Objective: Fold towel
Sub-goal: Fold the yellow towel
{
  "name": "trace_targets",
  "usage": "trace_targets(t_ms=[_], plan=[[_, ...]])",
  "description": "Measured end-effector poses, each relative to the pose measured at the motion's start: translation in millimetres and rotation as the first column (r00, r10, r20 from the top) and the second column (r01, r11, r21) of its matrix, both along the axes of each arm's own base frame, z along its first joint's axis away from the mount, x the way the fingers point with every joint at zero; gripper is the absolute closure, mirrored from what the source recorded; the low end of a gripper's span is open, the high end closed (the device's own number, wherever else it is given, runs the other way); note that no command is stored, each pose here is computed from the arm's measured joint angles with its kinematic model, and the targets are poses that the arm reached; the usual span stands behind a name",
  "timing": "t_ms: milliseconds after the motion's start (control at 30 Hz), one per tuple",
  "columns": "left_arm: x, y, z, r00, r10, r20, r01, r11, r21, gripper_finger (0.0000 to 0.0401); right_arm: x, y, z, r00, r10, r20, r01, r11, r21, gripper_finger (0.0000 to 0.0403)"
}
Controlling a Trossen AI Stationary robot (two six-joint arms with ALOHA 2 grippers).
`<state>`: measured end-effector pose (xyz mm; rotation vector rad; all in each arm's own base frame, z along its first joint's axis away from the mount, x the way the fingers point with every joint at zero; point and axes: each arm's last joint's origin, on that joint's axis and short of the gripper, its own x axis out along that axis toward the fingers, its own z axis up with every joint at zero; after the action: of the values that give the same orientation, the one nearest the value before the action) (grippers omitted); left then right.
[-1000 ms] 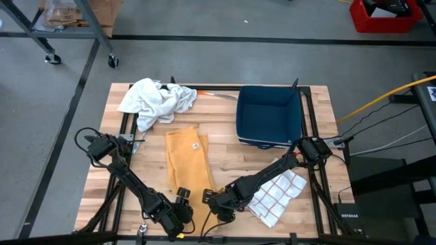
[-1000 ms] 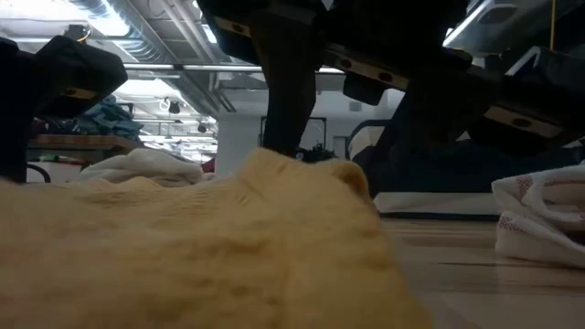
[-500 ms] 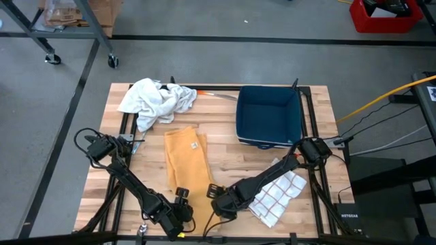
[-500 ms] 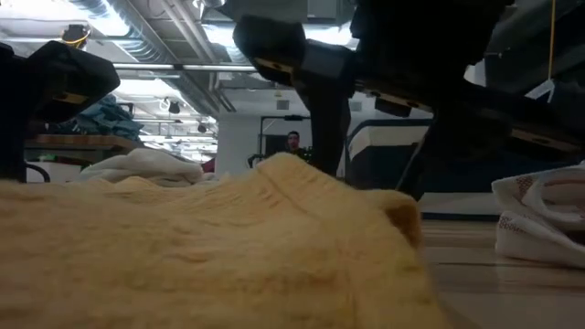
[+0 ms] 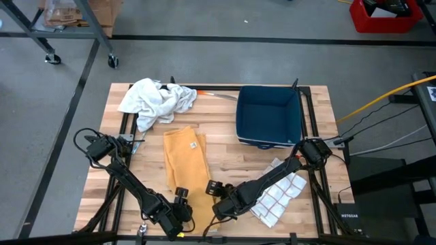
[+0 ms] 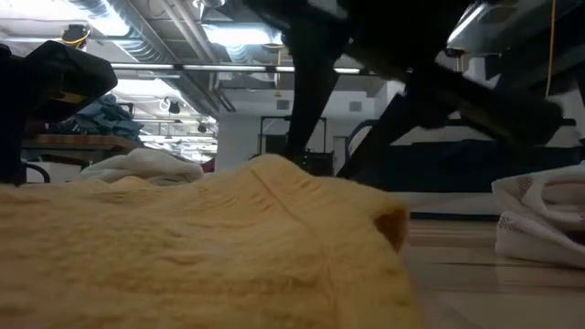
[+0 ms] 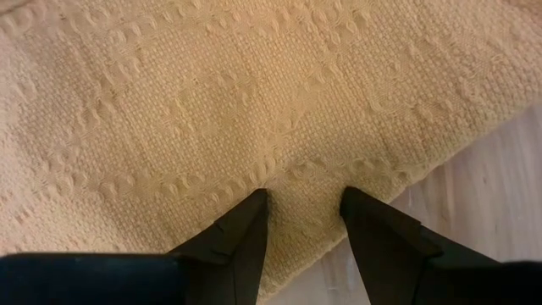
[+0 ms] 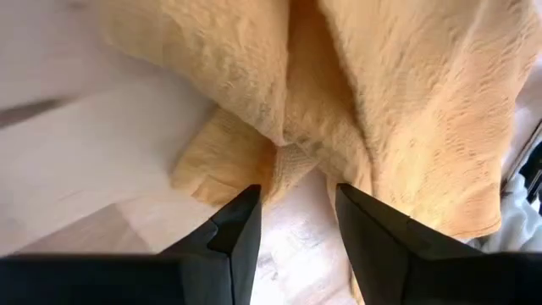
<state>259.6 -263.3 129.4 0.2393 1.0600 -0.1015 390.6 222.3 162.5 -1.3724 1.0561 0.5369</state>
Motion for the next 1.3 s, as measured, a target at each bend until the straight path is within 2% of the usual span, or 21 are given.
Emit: trace_targets(t_ms=[300,533,700,933,1067,1300], plan=[[0,0,0,1.0,0.002,0.005,-0.002,1.0,0.005,0.0251,-7,19,12,0.999,0.046,0.002,-0.046,0.999,0.013,0.0246],[0,0,0,1.0,0.005,0.013,-0.005,1.0,0.012,0.0251,-4,25,13,0.996,0.094,-0.01,-0.092,0.984,0.155,0.0246],[0,0,-1,1.0,0.006,0.013,-0.006,1.0,0.012,0.0251,1,27,15,0.994,0.094,0.057,-0.102,0.984,0.147,0.0246],[0,0,-1,1.0,0.006,0.014,-0.006,1.0,0.012,0.0251,0,30,15,0.985,0.172,0.01,-0.17,0.959,0.227,0.0246],[1,1,0,1.0,0.011,0.027,-0.012,1.0,0.024,0.0251,2,30,15,0.985,0.174,0.022,-0.174,0.956,0.235,0.0246],[1,1,0,1.0,0.012,0.029,-0.013,1.0,0.025,0.0251,3,27,14,0.979,0.203,-0.018,-0.187,0.933,0.307,0.0246]])
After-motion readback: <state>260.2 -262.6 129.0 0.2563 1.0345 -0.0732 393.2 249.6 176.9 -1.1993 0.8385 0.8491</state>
